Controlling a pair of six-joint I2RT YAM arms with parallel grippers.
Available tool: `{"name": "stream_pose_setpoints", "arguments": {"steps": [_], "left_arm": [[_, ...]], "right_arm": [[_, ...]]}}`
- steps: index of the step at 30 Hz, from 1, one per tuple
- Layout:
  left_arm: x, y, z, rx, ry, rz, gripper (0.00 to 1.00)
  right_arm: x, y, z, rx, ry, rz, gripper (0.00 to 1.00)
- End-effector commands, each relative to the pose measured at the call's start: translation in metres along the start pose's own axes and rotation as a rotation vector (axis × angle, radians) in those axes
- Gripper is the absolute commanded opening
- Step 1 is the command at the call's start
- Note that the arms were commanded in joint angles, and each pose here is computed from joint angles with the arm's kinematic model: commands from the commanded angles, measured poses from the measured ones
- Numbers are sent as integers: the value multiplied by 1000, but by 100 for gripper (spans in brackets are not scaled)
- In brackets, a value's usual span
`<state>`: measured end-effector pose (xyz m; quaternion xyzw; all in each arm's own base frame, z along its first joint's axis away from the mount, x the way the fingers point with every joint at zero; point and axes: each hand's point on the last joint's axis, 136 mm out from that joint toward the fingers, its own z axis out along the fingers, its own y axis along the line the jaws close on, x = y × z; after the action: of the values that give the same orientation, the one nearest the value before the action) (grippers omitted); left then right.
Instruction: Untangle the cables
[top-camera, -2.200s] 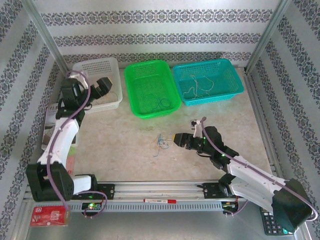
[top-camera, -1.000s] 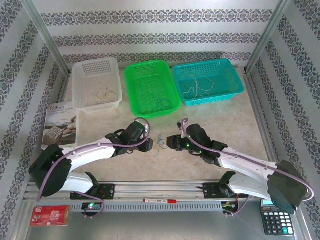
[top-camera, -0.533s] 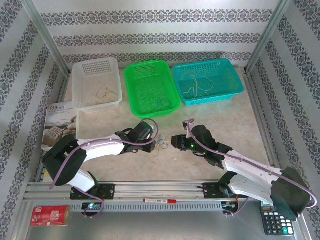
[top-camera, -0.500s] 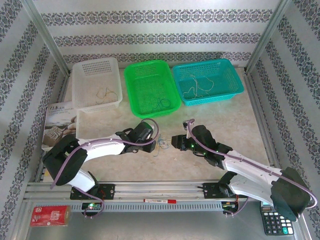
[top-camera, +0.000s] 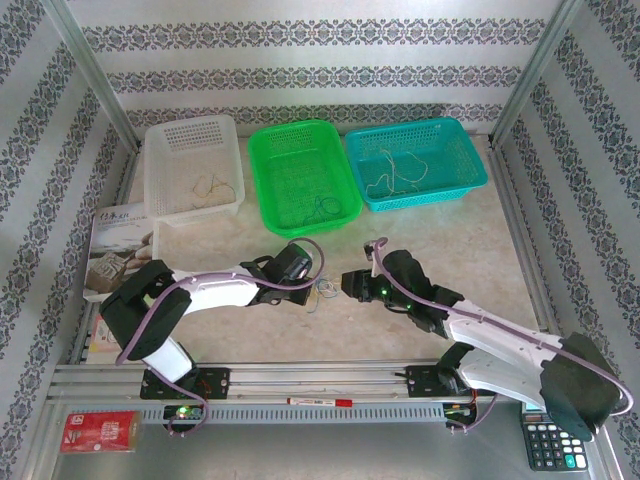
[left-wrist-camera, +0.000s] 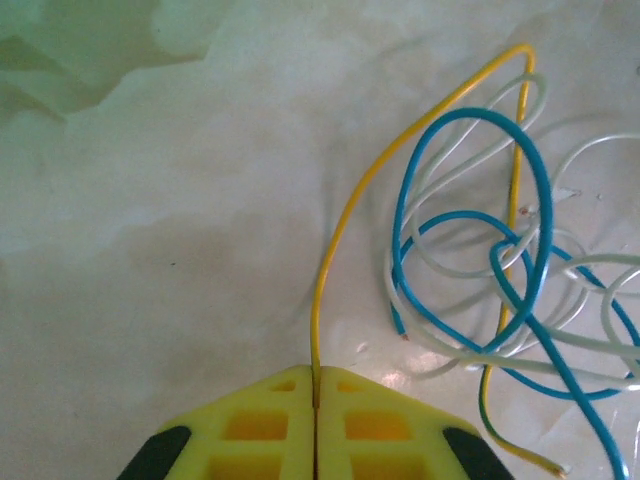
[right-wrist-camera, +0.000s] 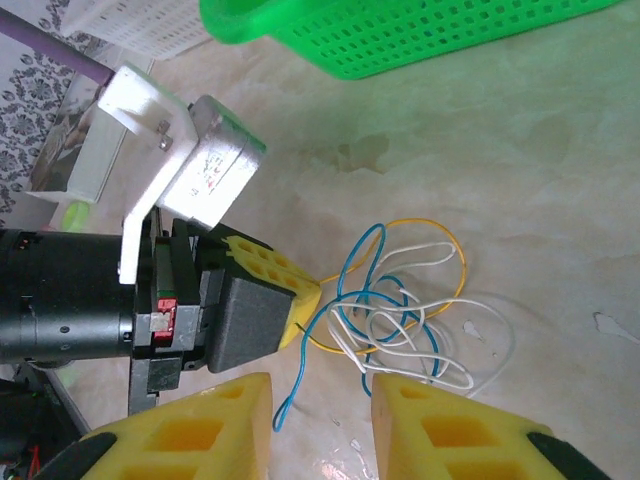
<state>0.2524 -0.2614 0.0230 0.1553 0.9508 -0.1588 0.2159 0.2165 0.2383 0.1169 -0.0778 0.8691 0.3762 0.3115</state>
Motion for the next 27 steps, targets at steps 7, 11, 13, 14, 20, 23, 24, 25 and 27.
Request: {"name": "stream_pose_setpoints", "arguments": {"steps": [7,11,13,14,20,23,24,25,27], "left_arm": [[-35,-20,-52,51,-123,31,0],[-44,-28,-77,94,-166,24,0],[-50,-33,-90,120,-193,17,0],[-52,-35,-96,132,-208,12,0],[-74,-50,-135,222,-317,-23,0],[-85,-59,-155,278,-373,-45,0],[-89,-62,-162,298,-392,-51,0],[-92,-65,-168,314,-410,-56,0],[-98,-68,-180,337,-441,-64,0]], "right_arm": [[-18,27,18,-112,-22,33,29],[-23,32,28,-133,-25,38,28],[-24,32,35,-134,-21,39,27],[-23,32,38,-133,-17,40,27],[-7,20,60,-121,30,72,26],[3,12,68,-110,52,93,25],[6,10,70,-108,59,99,26],[9,8,72,-107,66,106,25],[13,6,74,-109,78,113,26]]}}
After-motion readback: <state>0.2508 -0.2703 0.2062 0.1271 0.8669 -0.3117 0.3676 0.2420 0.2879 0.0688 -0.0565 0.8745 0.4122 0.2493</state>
